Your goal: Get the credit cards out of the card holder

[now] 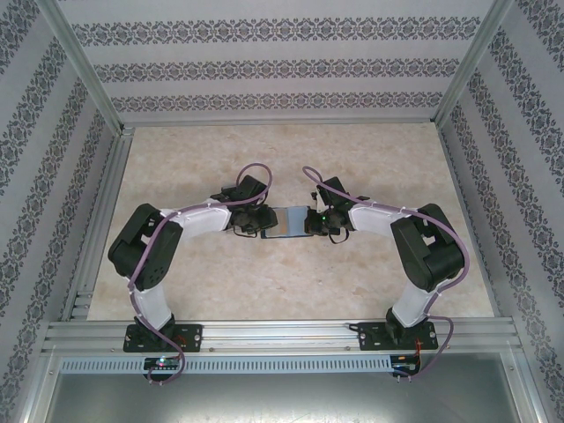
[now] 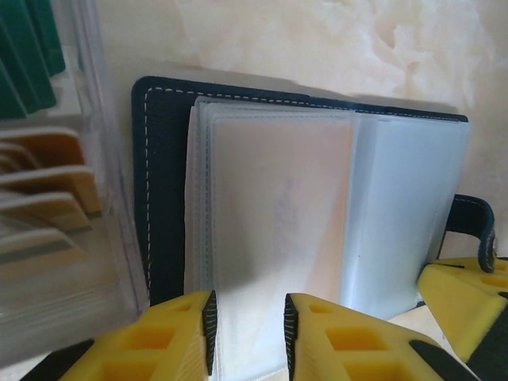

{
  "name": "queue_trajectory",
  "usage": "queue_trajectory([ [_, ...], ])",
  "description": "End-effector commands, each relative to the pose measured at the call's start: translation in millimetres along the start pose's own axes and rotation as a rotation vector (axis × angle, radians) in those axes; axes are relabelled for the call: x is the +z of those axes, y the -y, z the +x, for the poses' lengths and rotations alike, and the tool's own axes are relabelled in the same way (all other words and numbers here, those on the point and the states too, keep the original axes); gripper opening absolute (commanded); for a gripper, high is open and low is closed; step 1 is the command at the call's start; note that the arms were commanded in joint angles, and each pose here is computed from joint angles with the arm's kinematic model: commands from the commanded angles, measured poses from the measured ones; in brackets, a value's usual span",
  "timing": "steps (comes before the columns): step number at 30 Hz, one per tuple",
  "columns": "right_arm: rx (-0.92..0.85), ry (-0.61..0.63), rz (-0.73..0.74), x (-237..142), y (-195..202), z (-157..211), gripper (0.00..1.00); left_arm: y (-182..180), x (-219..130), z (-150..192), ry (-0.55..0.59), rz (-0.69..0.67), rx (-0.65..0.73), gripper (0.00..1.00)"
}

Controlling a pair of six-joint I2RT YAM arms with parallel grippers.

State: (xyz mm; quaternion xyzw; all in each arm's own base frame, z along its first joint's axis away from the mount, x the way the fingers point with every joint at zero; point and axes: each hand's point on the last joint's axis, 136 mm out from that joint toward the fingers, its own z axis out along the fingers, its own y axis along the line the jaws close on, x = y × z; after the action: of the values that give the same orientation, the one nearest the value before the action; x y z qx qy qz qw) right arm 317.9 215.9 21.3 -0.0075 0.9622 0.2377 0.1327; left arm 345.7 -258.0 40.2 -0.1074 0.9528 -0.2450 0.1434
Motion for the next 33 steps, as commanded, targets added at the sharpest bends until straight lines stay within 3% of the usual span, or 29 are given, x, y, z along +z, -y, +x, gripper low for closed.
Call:
queue_trajectory([
  [1,0.002,-0.024,0.015,7.8,3.8,5.3,0.06,8.5,2.7,0.9,-0.007,0.002,0.018,0.30],
  [10,0.008,-0.029,0.009,10.2,3.1,4.9,0.06,-1.2,8.7,5.6,-0.039,-0.061,0.022,0.26],
  [33,0.035,-0.031,0.020,7.0,11.7,10.9,0.03,-3.2,-11.9,2.2,0.005,-0.134,0.052,0.29],
])
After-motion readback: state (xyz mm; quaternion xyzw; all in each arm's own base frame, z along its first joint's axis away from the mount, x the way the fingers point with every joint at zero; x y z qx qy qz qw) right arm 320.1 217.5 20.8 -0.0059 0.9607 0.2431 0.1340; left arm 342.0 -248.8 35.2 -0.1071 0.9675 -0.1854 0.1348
